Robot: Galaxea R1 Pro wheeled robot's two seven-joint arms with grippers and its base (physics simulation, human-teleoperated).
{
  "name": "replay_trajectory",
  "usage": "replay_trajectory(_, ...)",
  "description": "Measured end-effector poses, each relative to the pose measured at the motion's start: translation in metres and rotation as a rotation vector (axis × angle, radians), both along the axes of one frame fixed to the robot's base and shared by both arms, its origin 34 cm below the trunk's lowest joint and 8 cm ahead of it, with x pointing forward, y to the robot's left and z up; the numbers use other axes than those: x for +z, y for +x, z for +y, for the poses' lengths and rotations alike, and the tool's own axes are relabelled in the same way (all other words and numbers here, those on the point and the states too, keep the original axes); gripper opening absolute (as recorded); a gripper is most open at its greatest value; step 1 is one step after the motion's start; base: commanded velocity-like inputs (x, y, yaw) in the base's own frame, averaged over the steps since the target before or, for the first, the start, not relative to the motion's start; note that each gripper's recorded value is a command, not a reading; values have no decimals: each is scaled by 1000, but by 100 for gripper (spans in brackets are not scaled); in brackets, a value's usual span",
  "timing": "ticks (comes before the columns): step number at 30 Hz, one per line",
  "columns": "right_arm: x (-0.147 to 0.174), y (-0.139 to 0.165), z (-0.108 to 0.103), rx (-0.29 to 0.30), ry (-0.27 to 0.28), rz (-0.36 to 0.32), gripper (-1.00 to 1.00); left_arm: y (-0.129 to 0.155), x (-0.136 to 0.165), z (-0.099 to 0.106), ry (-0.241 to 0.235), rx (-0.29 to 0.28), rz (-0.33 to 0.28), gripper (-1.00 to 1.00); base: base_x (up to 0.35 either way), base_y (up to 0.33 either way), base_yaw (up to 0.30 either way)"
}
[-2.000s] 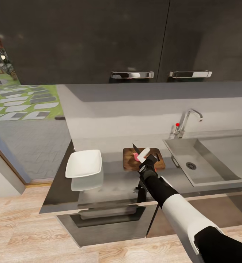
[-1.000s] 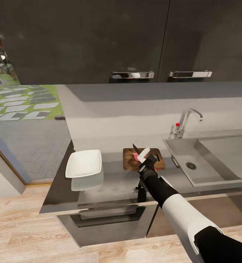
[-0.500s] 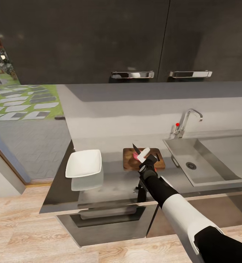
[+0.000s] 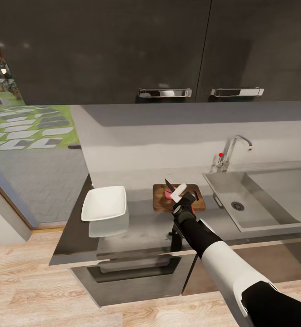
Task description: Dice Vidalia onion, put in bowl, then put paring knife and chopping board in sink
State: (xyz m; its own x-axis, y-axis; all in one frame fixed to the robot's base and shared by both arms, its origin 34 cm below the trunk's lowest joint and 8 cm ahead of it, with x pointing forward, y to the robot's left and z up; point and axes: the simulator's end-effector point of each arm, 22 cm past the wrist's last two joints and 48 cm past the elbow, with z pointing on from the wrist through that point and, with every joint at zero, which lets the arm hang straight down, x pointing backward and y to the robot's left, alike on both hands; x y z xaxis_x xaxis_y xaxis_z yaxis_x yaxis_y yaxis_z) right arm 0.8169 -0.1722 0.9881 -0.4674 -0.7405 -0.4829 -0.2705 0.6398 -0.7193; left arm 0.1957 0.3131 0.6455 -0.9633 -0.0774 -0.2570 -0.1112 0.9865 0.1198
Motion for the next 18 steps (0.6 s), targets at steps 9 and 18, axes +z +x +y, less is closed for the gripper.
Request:
replay_trajectory(9, 0, 0, 0, 0, 1, 0, -100, 0, 0, 0, 0, 0, 0, 100, 0, 0, 0)
replay_trajectory(18, 0, 0, 1, 0, 1, 0, -100, 0, 0, 0, 0, -1, 0, 100, 0, 0, 0)
